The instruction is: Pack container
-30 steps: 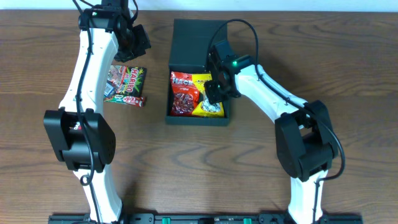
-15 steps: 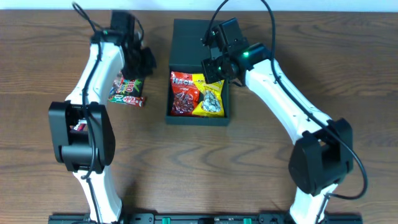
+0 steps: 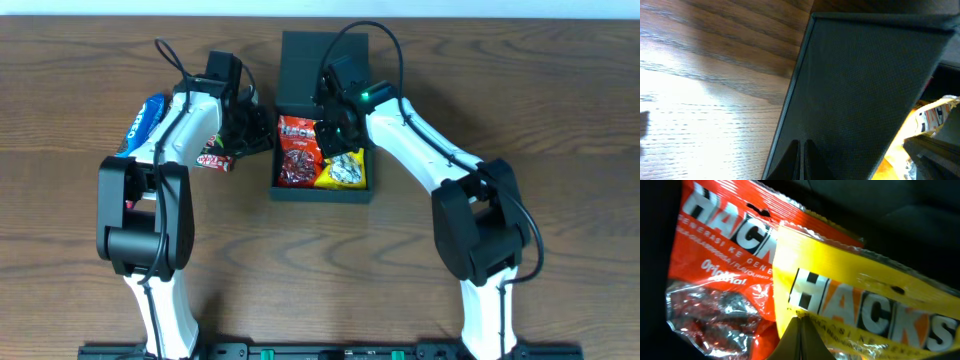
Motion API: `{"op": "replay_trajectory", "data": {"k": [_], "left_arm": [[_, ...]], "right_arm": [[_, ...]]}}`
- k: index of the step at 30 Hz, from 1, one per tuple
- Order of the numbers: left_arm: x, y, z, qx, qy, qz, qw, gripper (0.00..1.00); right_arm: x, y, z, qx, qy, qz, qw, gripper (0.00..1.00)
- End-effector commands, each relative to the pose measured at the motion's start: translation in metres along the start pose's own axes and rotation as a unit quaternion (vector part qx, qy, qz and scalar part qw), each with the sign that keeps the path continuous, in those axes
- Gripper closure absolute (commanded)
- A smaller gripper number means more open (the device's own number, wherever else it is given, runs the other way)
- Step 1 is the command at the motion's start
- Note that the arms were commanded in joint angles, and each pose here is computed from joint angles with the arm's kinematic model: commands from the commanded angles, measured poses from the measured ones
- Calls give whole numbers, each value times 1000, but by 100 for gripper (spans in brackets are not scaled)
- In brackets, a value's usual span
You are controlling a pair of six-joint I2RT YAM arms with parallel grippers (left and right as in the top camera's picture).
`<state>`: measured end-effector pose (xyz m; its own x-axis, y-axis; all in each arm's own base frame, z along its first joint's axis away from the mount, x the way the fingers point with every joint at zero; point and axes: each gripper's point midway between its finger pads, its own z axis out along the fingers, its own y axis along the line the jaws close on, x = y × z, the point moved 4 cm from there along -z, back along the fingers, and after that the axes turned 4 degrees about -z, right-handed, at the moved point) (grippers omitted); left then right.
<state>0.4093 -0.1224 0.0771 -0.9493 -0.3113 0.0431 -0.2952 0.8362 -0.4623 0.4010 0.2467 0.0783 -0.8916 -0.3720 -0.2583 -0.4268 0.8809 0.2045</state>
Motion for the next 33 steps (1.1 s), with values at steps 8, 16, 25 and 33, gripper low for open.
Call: {"op": "replay_trajectory", "data": {"k": [8, 16, 25, 33], "left_arm": [[5, -7, 0, 13, 6, 3, 1000, 94], [4, -7, 0, 11, 4, 3, 1000, 94], [3, -7, 0, 12, 3, 3, 1000, 94], [2, -5, -1, 10, 2, -10, 1000, 94]], "right_arm": [[4, 3, 4, 2, 21, 2, 1000, 99], [-31, 34, -44, -40, -58, -48, 996, 99], [-17, 58, -10, -57, -27, -69, 996, 99], [-8, 60, 16, -53, -2, -46, 998, 98]]}}
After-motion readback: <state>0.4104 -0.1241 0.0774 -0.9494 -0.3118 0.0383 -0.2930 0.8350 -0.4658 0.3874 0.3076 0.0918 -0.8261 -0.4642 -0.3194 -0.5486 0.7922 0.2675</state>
